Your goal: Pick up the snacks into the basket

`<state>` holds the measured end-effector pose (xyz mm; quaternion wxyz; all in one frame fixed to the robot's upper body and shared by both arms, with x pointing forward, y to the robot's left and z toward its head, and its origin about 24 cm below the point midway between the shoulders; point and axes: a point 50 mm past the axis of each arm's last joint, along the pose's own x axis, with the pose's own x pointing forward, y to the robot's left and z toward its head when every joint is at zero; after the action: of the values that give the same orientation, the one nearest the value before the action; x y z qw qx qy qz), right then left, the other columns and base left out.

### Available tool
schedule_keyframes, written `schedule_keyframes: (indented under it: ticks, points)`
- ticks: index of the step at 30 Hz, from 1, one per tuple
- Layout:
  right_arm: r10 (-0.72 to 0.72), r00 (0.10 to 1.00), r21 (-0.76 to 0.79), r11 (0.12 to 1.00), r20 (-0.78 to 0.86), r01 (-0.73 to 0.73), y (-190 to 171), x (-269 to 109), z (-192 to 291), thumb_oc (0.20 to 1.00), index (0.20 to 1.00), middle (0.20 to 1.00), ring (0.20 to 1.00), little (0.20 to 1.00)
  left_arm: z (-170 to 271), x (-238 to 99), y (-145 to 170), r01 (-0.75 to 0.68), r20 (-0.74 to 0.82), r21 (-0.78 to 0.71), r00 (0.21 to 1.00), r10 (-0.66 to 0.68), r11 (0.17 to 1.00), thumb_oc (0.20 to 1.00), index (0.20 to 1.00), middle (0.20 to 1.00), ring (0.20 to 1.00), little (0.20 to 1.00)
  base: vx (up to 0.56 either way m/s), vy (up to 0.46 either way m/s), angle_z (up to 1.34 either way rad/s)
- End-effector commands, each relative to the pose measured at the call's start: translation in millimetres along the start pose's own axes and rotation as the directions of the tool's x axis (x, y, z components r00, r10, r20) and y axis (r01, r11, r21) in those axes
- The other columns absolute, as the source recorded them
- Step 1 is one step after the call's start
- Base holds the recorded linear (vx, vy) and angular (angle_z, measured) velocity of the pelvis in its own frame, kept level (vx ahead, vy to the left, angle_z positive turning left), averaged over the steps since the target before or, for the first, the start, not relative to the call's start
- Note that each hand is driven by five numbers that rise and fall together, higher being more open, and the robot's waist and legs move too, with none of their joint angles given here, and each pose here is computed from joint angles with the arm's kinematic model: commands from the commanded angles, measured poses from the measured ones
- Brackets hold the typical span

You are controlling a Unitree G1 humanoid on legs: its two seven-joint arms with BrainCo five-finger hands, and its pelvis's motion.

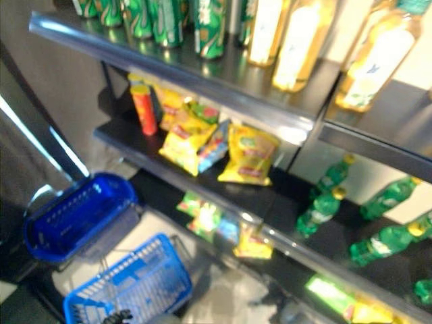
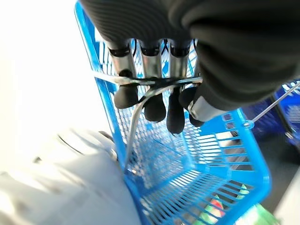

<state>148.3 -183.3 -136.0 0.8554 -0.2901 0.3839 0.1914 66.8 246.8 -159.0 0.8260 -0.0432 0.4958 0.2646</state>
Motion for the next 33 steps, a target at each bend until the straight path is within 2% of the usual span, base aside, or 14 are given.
schedule_keyframes:
  ticks: [1,4,9,15,17,22,23,24,25,26,28,29,31,33]
  points:
    - [-0.021,0.947,-0.133,0.989,0.320,0.066,-28.7,-11.1,54.1,1.000,1.000,1.000,1.000,1.000,14.1,2.6,-4.2,0.018,0.067,0.041,0.998,-0.021,0.999,0.200,0.200,0.200,0.200,0.200,-0.08,0.014,0.03]
    - [-0.005,0.931,-0.160,0.985,0.365,0.068,-34.4,-15.3,61.2,1.000,1.000,1.000,1.000,1.000,22.6,4.7,-3.7,0.020,0.087,0.048,0.996,-0.024,0.999,0.200,0.200,0.200,0.200,0.200,-0.07,0.010,-0.03]
    - [0.013,0.854,-0.175,0.980,0.521,0.091,-41.7,-20.9,103.4,1.000,1.000,1.000,1.000,1.000,44.9,7.0,-11.5,0.030,0.169,0.037,0.985,-0.036,0.999,0.200,0.200,0.200,0.200,0.200,-0.05,0.021,0.06]
    - [-0.045,0.691,-0.066,0.989,0.721,0.134,-61.1,-43.9,156.5,1.000,1.000,1.000,1.000,1.000,64.9,8.4,-18.7,0.029,0.230,0.004,0.973,-0.029,1.000,0.200,0.200,0.200,0.200,0.200,-0.04,0.009,0.06]
    - [-0.058,0.676,-0.049,0.989,0.734,0.139,-63.0,-45.3,160.7,1.000,1.000,1.000,1.000,1.000,66.7,8.5,-19.4,0.025,0.235,0.002,0.972,-0.025,1.000,0.200,0.200,0.200,0.200,0.200,-0.01,0.000,0.02]
    - [-0.132,0.494,0.063,0.986,0.859,0.154,-77.3,-69.7,205.0,1.000,1.000,1.000,1.000,1.000,81.9,9.9,-21.5,-0.003,0.270,-0.027,0.963,0.010,1.000,0.200,0.200,0.200,0.200,0.200,-0.03,-0.005,0.07]
    - [-0.132,0.494,0.063,0.986,0.859,0.154,-77.5,-69.8,205.1,1.000,1.000,1.000,1.000,1.000,82.1,9.9,-21.6,-0.003,0.270,-0.027,0.963,0.010,1.000,0.200,0.200,0.200,0.200,0.200,-0.01,-0.023,0.06]
    - [-0.134,0.420,0.073,0.985,0.897,0.157,-79.5,-80.5,221.0,1.000,1.000,1.000,1.000,1.000,86.3,10.3,-22.3,-0.007,0.278,-0.028,0.960,0.015,1.000,0.200,0.200,0.200,0.200,0.200,0.00,-0.012,0.13]
    - [-0.134,0.420,0.074,0.985,0.898,0.157,-79.6,-80.5,221.2,1.000,1.000,1.000,1.000,1.000,86.6,10.3,-22.4,-0.007,0.279,-0.028,0.960,0.015,1.000,0.200,0.200,0.200,0.200,0.200,-0.01,-0.023,0.19]
    - [-0.145,0.345,0.100,0.984,0.927,0.147,-81.7,-90.8,236.8,1.000,1.000,1.000,1.000,1.000,92.4,10.2,-23.9,-0.015,0.297,-0.033,0.955,0.024,0.999,0.200,0.200,0.200,0.200,0.200,-0.01,-0.009,0.16]
    - [-0.159,0.268,0.126,0.983,0.950,0.135,-83.4,-101.9,252.2,1.000,1.000,1.000,1.000,1.000,97.1,9.8,-26.2,-0.014,0.311,-0.040,0.950,0.026,0.999,0.200,0.200,0.200,0.200,0.200,-0.01,-0.005,0.08]
    - [-0.159,0.267,0.126,0.983,0.951,0.135,-83.5,-102.0,252.4,1.000,1.000,1.000,1.000,1.000,97.4,9.8,-26.2,-0.014,0.312,-0.041,0.950,0.026,0.999,0.200,0.200,0.200,0.200,0.200,-0.01,-0.003,0.03]
    - [-0.179,0.145,0.163,0.980,0.973,0.117,-84.5,-119.6,275.3,1.000,1.000,1.000,1.000,1.000,103.2,9.6,-29.9,-0.015,0.325,-0.043,0.945,0.029,0.999,0.200,0.200,0.200,0.200,0.200,-0.02,-0.004,0.07]
    - [-0.213,0.081,0.206,0.975,0.974,0.088,-84.1,-127.5,290.5,1.000,1.000,1.000,1.000,1.000,107.2,8.6,-33.8,-0.015,0.340,-0.042,0.940,0.028,0.999,0.200,0.200,0.200,0.200,0.200,-0.01,-0.010,0.12]
